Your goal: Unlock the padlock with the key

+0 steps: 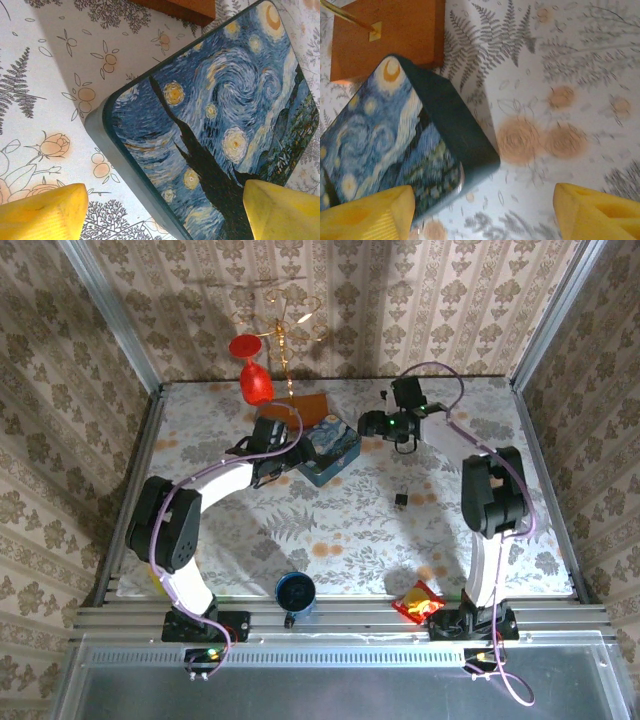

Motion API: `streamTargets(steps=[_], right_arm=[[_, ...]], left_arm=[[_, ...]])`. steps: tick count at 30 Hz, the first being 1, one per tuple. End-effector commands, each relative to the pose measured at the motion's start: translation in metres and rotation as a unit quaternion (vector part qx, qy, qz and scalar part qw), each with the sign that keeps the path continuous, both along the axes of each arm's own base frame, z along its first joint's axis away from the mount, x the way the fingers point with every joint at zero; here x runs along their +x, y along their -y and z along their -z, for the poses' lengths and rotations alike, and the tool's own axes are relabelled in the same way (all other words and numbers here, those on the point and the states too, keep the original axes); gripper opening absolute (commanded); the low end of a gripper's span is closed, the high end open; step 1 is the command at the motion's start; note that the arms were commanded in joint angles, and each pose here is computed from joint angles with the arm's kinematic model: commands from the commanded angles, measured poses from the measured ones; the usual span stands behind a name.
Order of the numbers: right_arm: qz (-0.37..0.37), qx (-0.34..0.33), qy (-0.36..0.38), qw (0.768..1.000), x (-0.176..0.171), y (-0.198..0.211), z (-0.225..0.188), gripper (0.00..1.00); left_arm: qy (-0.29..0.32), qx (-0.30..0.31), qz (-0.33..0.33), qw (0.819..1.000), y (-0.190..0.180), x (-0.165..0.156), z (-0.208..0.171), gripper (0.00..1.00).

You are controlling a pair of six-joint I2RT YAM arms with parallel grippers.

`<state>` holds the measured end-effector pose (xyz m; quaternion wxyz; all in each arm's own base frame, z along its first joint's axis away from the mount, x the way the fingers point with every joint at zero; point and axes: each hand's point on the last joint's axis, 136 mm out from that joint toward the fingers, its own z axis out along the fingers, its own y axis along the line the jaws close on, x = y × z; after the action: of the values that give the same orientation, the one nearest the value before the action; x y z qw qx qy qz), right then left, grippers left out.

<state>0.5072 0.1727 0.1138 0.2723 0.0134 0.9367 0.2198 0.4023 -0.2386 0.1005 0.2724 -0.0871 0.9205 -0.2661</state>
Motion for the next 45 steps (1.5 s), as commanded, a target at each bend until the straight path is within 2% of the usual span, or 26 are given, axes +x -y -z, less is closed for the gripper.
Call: streamTargets(steps=[1, 6, 12, 17, 22, 26, 35, 40, 42, 45], right_arm=[[-0.016, 0.009, 0.012, 1.0, 0.021, -0.014, -0.001, 0.73], [-0.044, 0.035, 0.003, 0.998, 0.03, -0.039, 0.011, 0.71], [-0.059, 0.049, -0.02, 0.997, 0.019, -0.053, 0.03, 0.65], [-0.068, 0.059, -0.029, 0.995, -0.003, -0.061, 0.036, 0.45], [-0.065, 0.052, -0.031, 0.996, -0.028, -0.061, 0.036, 0.37], [-0.047, 0.044, -0.04, 0.997, -0.049, -0.057, 0.034, 0.37], [0.02, 0.04, -0.051, 0.998, -0.097, -0.041, 0.033, 0.37], [0.04, 0.032, -0.054, 0.997, -0.109, -0.032, 0.036, 0.38], [0.043, 0.023, -0.055, 0.997, -0.109, -0.029, 0.036, 0.4], [0.047, 0.001, -0.053, 0.998, -0.108, -0.022, 0.031, 0.49]], left_arm=[[-0.005, -0.01, -0.002, 1.0, 0.003, 0.004, 0.003, 0.81], [-0.005, -0.007, 0.001, 1.0, 0.005, 0.008, 0.007, 0.78], [-0.007, -0.006, 0.01, 1.0, 0.011, 0.015, 0.011, 0.7], [-0.004, -0.012, 0.024, 1.0, 0.018, 0.02, 0.013, 0.64], [-0.002, -0.014, 0.032, 0.999, 0.021, 0.021, 0.012, 0.62], [-0.006, -0.017, 0.041, 0.999, 0.024, 0.018, 0.014, 0.58], [-0.018, -0.029, 0.059, 0.998, 0.036, -0.001, 0.017, 0.58], [-0.023, -0.037, 0.064, 0.997, 0.043, -0.014, 0.016, 0.58], [-0.023, -0.044, 0.06, 0.997, 0.042, -0.016, 0.015, 0.58], [-0.017, -0.047, 0.051, 0.997, 0.036, -0.016, 0.007, 0.66]])
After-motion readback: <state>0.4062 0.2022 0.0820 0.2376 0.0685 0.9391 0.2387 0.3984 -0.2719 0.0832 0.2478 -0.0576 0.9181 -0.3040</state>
